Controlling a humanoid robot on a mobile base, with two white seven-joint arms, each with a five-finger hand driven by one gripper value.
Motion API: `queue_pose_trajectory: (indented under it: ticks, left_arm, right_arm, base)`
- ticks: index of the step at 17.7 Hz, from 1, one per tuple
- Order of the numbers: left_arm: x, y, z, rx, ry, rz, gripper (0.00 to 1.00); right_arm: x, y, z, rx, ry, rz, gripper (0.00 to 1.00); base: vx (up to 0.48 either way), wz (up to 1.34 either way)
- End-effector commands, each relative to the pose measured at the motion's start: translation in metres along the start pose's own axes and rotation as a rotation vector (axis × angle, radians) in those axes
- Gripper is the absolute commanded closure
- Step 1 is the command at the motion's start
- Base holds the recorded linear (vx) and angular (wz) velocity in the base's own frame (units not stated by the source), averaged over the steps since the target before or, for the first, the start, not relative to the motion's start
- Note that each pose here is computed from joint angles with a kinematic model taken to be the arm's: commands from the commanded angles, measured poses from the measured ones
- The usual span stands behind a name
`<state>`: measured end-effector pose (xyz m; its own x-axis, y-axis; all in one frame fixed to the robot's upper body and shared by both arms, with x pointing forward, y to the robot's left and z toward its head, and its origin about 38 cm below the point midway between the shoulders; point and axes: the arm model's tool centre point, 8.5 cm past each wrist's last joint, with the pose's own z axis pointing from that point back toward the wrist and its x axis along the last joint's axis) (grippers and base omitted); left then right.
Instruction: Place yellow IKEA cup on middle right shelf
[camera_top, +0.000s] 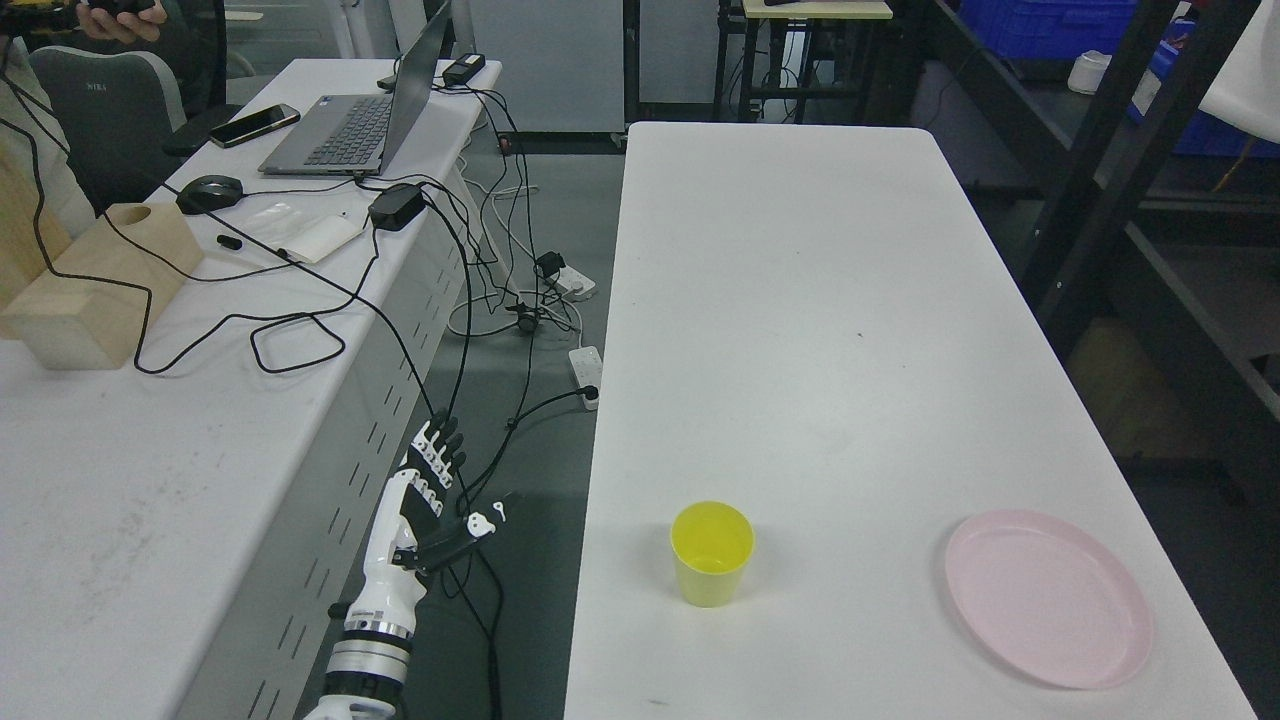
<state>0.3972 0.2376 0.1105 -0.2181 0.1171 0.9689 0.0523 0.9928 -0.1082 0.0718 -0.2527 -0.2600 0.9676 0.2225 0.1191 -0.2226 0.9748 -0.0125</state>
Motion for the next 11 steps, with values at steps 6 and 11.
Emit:
queue_pose_trajectory:
  ticks: [6,11]
  left_arm:
    - [-0.011,-0.116,0.008,-0.338,0.028,0.020,0.00]
    - [-0.015,-0.146,0.020,-0.424,0.030,0.033,0.00]
  right_arm:
    - [-0.006,-0.010,0.001,-0.015,0.011,0.001,0.01]
    - [-0.006,-0.010,0.001,-0.015,0.011,0.001,0.01]
  base:
    - [0.000,0.00]
    - [0.000,0.00]
